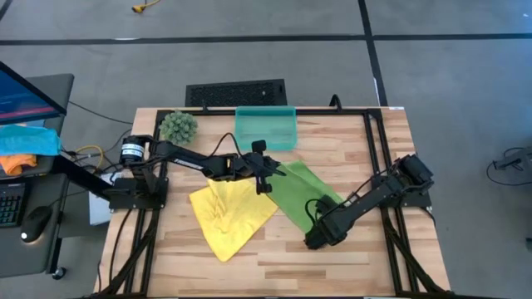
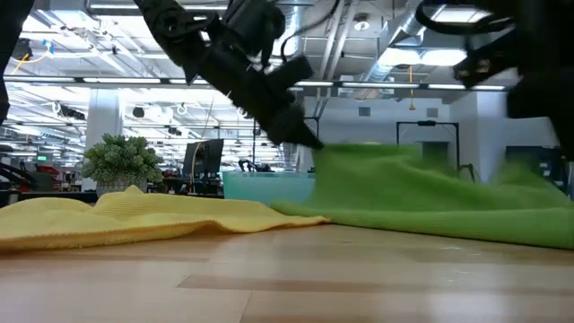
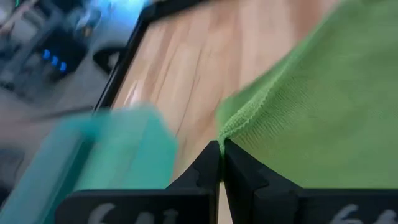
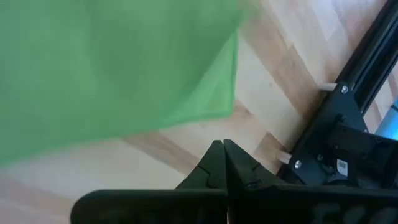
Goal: Roll microfiber towels into tight, uniform cylinder then place into a basket
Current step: Fold the green microfiber cloth
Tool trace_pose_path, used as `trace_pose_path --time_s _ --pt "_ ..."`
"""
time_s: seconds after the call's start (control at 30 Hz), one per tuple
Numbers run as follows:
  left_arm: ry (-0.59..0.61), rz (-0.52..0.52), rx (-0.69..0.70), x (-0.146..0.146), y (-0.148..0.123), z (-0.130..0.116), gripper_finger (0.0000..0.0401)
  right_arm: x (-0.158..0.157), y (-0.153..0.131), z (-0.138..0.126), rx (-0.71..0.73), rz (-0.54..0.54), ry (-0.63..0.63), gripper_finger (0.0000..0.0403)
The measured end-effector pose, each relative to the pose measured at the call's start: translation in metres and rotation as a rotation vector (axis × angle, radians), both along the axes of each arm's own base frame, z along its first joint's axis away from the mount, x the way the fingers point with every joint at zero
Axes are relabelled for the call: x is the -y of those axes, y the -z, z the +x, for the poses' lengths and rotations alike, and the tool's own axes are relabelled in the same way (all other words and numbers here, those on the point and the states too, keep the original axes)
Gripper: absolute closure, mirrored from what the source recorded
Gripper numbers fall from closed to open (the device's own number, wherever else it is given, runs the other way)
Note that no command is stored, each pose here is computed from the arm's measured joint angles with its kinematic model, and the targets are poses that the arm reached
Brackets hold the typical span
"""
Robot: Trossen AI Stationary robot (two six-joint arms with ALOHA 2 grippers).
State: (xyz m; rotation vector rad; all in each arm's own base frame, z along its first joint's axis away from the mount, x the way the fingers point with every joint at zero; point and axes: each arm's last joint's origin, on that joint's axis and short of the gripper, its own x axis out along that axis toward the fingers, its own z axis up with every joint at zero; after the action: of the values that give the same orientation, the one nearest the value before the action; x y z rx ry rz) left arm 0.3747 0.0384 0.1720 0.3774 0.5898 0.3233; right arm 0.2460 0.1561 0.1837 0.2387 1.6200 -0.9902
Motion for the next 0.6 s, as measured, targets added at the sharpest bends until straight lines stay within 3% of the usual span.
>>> trace_pose_path --time_s 0.37,0.6 --pt "-0.032 0.016 -0.034 -0.007 0.016 0.003 0.0373 -0.003 0.001 0.0 0.003 0.027 0.008 0.0377" --pt "0.027 -0.01 0.017 -0.003 0.01 0.008 0.035 -0.002 -0.001 -0.001 0.067 -0.105 -0.076 0.0379"
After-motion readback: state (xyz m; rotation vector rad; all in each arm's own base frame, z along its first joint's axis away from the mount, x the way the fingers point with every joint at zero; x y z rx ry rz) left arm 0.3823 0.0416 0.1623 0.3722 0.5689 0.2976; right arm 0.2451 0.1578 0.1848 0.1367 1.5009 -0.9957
